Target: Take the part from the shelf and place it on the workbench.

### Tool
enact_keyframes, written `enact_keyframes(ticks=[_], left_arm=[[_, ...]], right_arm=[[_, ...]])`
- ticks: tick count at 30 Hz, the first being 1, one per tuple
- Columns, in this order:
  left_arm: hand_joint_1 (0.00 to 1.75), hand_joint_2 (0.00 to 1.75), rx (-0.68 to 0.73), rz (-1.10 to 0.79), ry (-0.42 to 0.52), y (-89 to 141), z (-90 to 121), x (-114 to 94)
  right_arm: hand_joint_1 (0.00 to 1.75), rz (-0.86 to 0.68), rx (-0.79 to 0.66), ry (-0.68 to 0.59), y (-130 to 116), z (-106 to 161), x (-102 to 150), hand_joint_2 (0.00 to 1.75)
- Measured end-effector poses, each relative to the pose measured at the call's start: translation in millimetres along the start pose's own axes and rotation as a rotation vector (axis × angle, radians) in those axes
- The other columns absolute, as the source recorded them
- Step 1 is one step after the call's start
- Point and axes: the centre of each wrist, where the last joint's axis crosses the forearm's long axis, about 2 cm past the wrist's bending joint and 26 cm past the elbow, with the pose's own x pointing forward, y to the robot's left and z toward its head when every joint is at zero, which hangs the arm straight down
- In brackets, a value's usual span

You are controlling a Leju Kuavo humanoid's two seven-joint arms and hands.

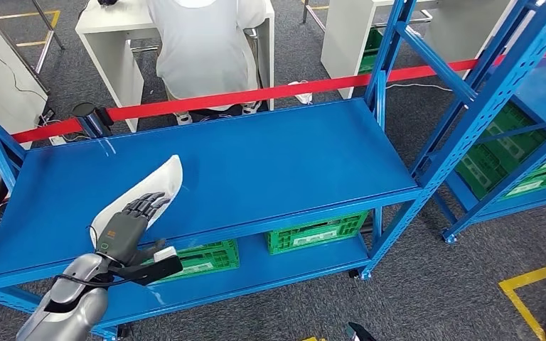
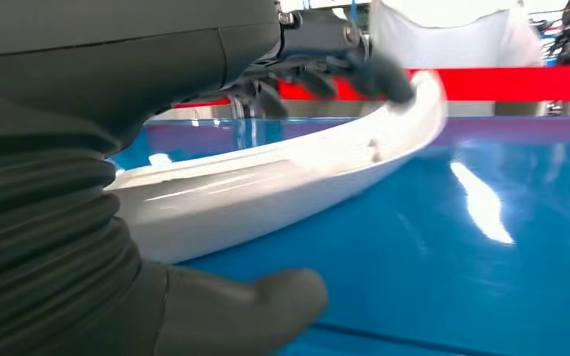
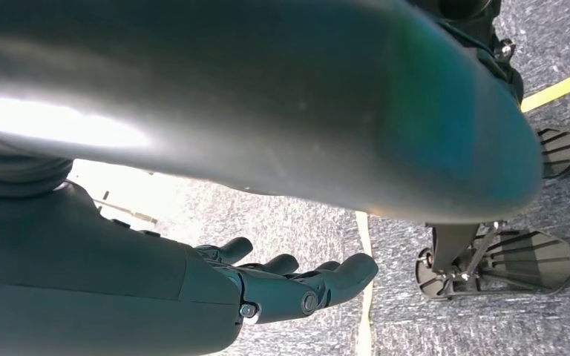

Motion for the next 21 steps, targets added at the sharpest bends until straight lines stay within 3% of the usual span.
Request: enact_keyframes(ticks=[5,13,17,21], left_arm=[[1.75,1.75,-0.017,-0.013,0.047,-0.2,-8.0,-12.7],[1.75,1.75,0.008,-0.083,0.116,-3.7,-11.5,-13.9],[1.75,1.75,0.024,-0.125,0.134,-3.5,-11.6,-13.9],[1.75,1.75,0.026,-0.144,0.132,-3.4,-12.8,-12.4]], right_arm=[[0.00,-0.003,0.001,0.000,0.0,0.0,0.1,0.00],[0.00,0.000,0.002,0.000,0.1,0.0,0.1,0.00],[0.00,0.000,0.002,0.000,0.1,0.0,0.1,1.75],[0.00,0.000,0.002,0.000,0.1,0.0,0.2,1.75]])
